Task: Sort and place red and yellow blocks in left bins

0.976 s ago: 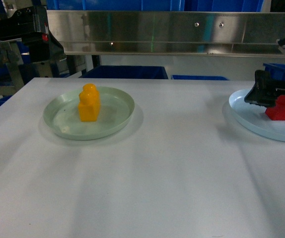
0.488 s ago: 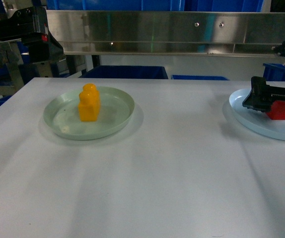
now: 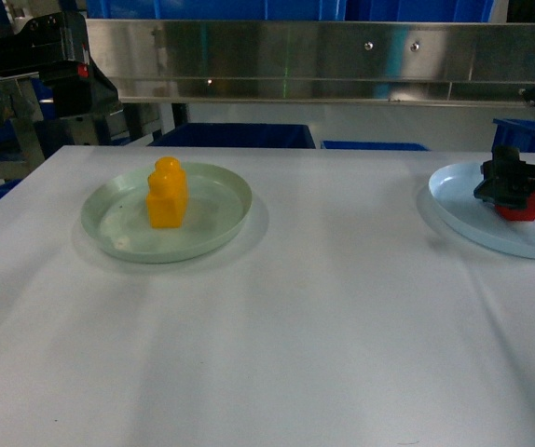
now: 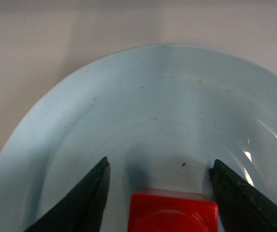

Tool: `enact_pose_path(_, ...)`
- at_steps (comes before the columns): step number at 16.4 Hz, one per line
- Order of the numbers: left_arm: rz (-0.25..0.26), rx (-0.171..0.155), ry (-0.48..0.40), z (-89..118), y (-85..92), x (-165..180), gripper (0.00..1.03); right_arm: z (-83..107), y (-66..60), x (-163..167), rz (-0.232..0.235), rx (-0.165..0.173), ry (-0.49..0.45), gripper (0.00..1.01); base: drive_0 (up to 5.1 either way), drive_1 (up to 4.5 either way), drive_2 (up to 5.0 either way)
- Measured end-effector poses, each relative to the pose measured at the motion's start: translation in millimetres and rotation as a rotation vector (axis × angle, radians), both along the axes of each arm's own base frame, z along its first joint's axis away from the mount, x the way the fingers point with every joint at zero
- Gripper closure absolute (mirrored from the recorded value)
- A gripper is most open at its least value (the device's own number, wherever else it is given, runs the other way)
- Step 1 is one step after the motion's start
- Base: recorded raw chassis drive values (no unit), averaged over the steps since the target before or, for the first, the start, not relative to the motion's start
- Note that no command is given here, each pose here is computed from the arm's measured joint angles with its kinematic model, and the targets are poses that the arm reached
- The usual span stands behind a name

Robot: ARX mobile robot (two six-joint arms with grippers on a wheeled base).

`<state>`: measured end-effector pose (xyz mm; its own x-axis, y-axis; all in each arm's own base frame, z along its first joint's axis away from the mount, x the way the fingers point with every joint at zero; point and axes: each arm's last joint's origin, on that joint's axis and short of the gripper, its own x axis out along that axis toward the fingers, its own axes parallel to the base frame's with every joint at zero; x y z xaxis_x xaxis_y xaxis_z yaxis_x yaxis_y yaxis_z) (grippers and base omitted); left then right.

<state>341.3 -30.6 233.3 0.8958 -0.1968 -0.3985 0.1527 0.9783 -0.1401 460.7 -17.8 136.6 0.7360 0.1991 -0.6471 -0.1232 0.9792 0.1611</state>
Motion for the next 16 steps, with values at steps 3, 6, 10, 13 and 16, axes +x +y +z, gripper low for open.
enact_pose_path(3, 0.000, 0.000, 0.000, 0, 0.0, 0, 0.05, -1.6, -2.7, 0, -0.006, -0.002, -0.003, 0.71, 0.0, 0.00, 0.0)
enact_pose_path(6, -0.001, 0.000, 0.000, 0, 0.0, 0, 0.05, 19.4, 4.9, -25, 0.025, -0.013, -0.048, 0.72, 0.0, 0.00, 0.0)
enact_pose_path(10, 0.000, 0.000, 0.000, 0, 0.0, 0, 0.05, 130.3, 7.3, -77, 0.017, 0.005, -0.349, 0.72, 0.0, 0.00, 0.0)
enact_pose_path(13, -0.001, 0.000, 0.000, 0, 0.0, 0, 0.05, 180.3, 10.2, -137, -0.016, 0.051, -0.476, 0.72, 0.0, 0.00, 0.0)
enact_pose_path(16, 0.000, 0.000, 0.000, 0, 0.0, 0, 0.05, 186.8, 11.2, -177, -0.071, 0.091, -0.459, 0.72, 0.0, 0.00, 0.0)
